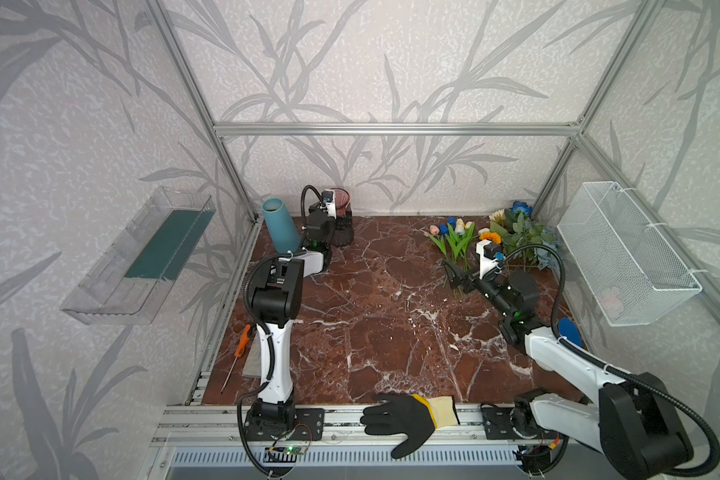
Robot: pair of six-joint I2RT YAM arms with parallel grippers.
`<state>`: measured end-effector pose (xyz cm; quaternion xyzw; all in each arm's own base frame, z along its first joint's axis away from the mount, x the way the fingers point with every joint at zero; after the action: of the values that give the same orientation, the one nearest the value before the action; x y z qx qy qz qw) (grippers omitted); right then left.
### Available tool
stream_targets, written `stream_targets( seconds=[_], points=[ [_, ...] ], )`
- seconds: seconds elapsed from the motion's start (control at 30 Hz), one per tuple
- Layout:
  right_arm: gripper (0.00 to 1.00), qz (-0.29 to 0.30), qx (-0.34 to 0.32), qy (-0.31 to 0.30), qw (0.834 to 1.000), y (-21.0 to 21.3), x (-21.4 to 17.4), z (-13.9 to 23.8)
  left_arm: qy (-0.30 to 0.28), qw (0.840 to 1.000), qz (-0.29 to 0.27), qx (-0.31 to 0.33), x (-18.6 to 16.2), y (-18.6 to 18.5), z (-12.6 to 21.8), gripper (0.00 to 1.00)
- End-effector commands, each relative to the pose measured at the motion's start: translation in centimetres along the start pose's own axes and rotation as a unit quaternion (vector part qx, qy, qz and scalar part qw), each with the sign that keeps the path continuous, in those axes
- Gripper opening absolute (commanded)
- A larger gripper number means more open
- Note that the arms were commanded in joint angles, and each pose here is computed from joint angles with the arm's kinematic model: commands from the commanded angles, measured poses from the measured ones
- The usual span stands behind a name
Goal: Arrange the flowers into the vase
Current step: 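Grasp the pink glass vase rim with the left gripper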
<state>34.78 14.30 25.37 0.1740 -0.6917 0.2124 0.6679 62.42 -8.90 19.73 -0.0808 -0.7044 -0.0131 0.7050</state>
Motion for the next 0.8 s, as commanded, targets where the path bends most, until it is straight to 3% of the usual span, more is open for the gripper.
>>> stream_targets(
  seconds=[0.0,0.2,0.77],
  points=[
    [1.00,0.001,-0.003,-0.025,1.000,0.1,1.2,0.5,-0.008,1.000,-0.007,-0.006,0.2,0.0,-0.9,0.99],
    [1.00,0.001,0.008,-0.043,0.999,0.5,1.6,0.8,-0.013,1.000,-0.008,-0.007,-0.2,0.0,-1.6,0.94],
    [1.00,-0.022,0.020,-0.073,0.997,1.2,2.5,1.9,-0.021,0.999,-0.009,-0.023,-0.1,-0.5,-1.2,0.61]
  ],
)
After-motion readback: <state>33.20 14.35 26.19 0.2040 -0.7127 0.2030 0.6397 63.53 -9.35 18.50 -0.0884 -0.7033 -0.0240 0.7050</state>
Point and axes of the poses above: each gripper's point midway between its finger pads, its own z axis back along the fingers, its own y axis along the line the jaws close on, x = y × z, the point moved 1 cm from there along z, back along the fingers, and after that the axes turned 8 degrees about z, right-handed, at the moved point
